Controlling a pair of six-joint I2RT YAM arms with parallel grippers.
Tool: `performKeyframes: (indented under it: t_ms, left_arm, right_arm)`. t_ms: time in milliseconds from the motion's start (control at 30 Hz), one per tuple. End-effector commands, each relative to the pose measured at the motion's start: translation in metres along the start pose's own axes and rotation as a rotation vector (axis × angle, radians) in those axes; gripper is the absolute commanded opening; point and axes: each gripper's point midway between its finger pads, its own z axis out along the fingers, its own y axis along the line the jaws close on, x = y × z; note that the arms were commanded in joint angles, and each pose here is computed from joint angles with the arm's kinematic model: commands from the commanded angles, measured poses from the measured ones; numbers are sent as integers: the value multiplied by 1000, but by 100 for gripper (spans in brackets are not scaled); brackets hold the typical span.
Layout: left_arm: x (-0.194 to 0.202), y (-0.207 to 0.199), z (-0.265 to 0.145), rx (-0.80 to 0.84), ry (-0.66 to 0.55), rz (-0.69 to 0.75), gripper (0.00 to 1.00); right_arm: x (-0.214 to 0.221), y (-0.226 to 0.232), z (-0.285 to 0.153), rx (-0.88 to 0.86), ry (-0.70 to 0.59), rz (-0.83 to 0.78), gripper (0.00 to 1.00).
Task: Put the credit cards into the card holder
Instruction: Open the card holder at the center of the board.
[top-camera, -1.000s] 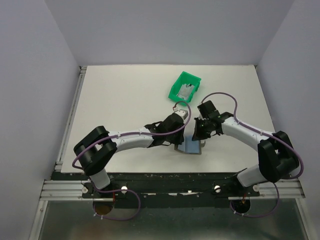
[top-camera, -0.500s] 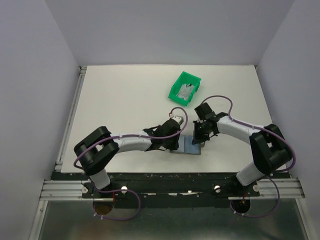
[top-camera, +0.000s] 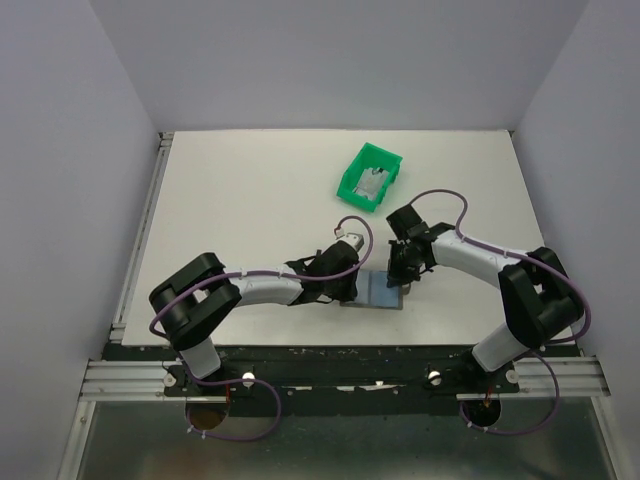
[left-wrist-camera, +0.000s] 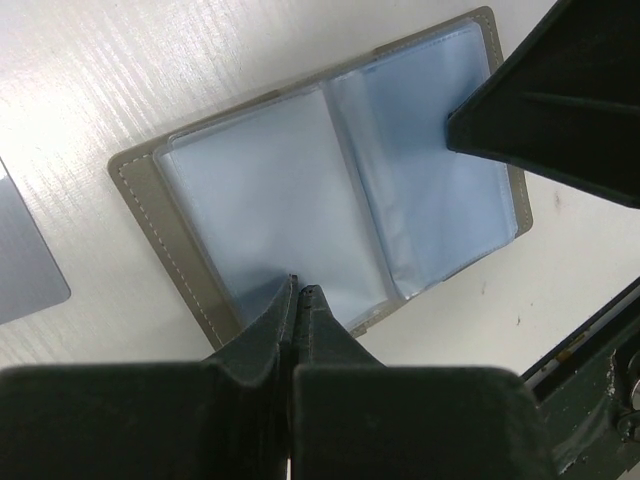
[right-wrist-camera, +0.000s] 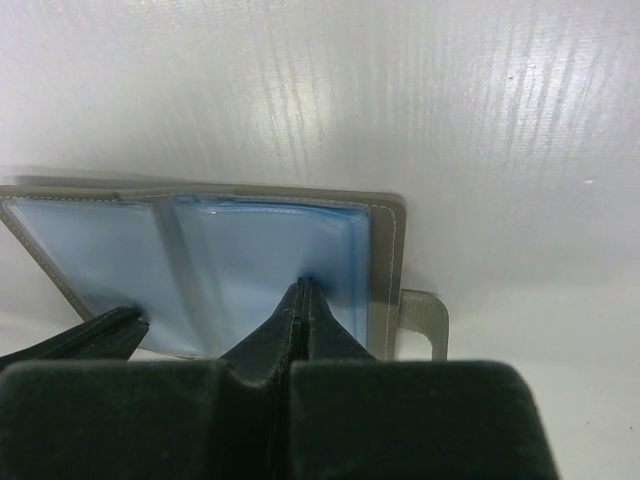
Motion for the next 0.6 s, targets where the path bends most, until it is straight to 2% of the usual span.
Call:
performKeyframes:
  t_ms: [0,167,300,367,500,567]
  left_arm:
    - [17,22,-2,-85,35,0,0]
    - [18,25,-3,-95,30,-2,0]
    - [13,22,-6,-89,20,0,0]
    - [10,20,-6,-84,17,6,0]
    - [1,13,-7,-73,4,20,0]
    - [-4,9,-7,-63,-4,23,0]
  right_arm:
    - [14,-56,5,263,20,5,1]
    - [13,-58,0,269,2,7,1]
    - [1,-48,-16,197,-94,6,6]
    - [-8,-37,-28,120,-160,6,23]
    - [-26,-7,-60,-66,-294,-5,43]
    - [-30,2,-70,-113,-317,-9,52]
